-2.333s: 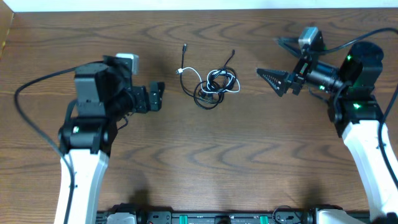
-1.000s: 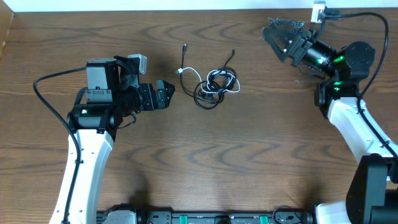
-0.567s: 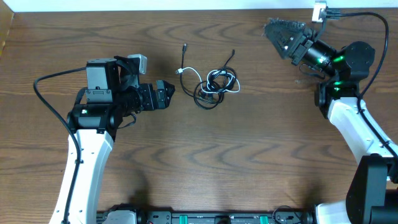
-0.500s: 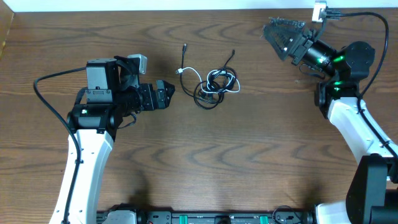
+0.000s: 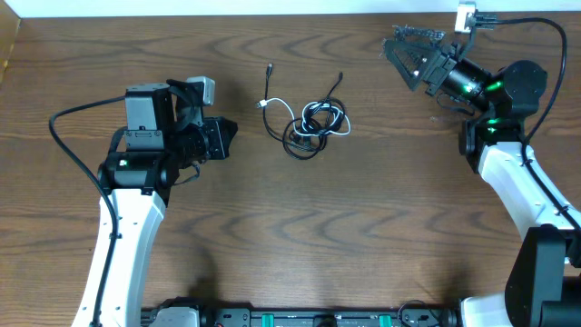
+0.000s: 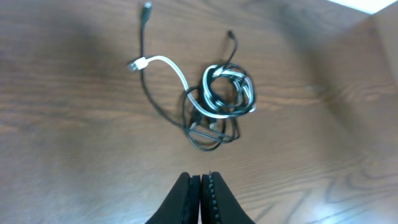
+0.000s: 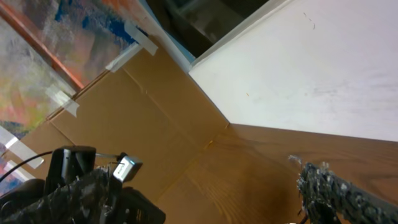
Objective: Untangle cables
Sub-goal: 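Raise both arms and move the grippers toward the cable bundle, then lower the right gripper onto the cable bundle and grasp the loops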
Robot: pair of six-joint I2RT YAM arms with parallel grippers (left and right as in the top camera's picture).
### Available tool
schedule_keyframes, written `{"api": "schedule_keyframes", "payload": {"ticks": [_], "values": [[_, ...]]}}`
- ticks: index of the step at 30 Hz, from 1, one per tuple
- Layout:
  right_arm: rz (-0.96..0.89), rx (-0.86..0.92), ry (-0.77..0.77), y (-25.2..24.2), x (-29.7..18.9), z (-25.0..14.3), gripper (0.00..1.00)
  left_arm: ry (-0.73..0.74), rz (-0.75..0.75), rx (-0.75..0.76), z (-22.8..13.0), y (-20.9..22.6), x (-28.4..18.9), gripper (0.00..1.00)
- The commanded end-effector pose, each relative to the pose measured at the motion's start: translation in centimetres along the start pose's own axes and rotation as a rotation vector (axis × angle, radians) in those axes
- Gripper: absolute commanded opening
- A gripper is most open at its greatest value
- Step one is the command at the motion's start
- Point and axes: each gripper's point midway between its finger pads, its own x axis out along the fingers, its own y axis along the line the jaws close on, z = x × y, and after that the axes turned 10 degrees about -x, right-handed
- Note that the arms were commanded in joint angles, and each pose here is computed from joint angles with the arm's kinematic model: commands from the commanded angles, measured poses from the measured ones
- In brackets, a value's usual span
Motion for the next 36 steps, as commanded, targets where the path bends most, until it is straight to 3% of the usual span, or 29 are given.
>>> {"api": "schedule_keyframes", "payload": {"ticks": [1, 4, 6, 7, 8, 11, 12, 14, 15, 17, 23, 27, 31, 33, 36], "values": [[0.007, -0.028, 0.007, 0.0, -0.4, 0.4, 0.96, -0.018, -0.119, 0.036, 0.8, -2.4, -0.7, 0.12], [0.020, -0.031, 0.020, 0.2, -0.4, 0.2, 0.95, -0.033, -0.187, 0.062, 1.3, -3.7, -0.9, 0.85], [0.025, -0.034, 0.026, 0.3, -0.4, 0.0, 0.95, -0.043, -0.192, 0.064, 1.6, -3.9, -1.0, 0.83], [0.023, -0.036, 0.030, 0.2, -0.4, -0.1, 0.95, -0.047, -0.193, 0.066, 1.7, -3.9, -1.0, 0.39], [0.019, -0.037, 0.036, 0.1, -0.3, -0.3, 0.95, -0.050, -0.194, 0.069, 1.8, -3.9, -1.0, 0.11], [-0.005, -0.045, 0.066, -0.6, 0.0, -1.4, 0.95, -0.060, -0.193, 0.074, 2.0, -3.9, -1.0, 0.08], [-0.018, -0.043, 0.076, -0.9, 0.1, -1.8, 0.95, -0.064, -0.192, 0.076, 2.1, -3.9, -1.0, 0.28], [-0.054, -0.034, 0.099, -1.7, 0.4, -2.9, 0.96, -0.067, -0.192, 0.078, 2.2, -3.9, -1.0, 0.82], [-0.072, -0.032, 0.113, -2.1, 0.6, -3.5, 0.96, -0.068, -0.192, 0.080, 2.2, -4.0, -1.0, 0.94], [-0.091, -0.033, 0.141, -2.3, 1.0, -4.6, 0.96, -0.073, -0.188, 0.080, 2.3, -3.9, -1.0, 0.99], [-0.179, -0.043, 0.208, -3.1, 2.5, -6.8, 0.99, -0.125, -0.065, 0.073, 3.3, -1.8, -0.8, 0.98], [-0.360, -0.058, 0.313, -5.0, 3.1, -6.7, 0.94, -0.181, 0.081, 0.037, 4.3, 0.7, -1.0, 0.98], [-0.551, -0.067, 0.441, -6.7, 3.3, -6.0, 0.98, -0.216, 0.169, 0.030, 4.9, 2.2, -1.2, 0.98], [-0.602, -0.037, 0.490, -7.4, 3.4, -6.4, 0.95, -0.223, 0.200, 0.027, 5.0, 2.8, -1.3, 0.98], [-0.613, 0.015, 0.547, -8.3, 4.0, -8.2, 0.82, -0.215, 0.231, 0.017, 4.9, 3.5, -1.0, 0.98]]}}
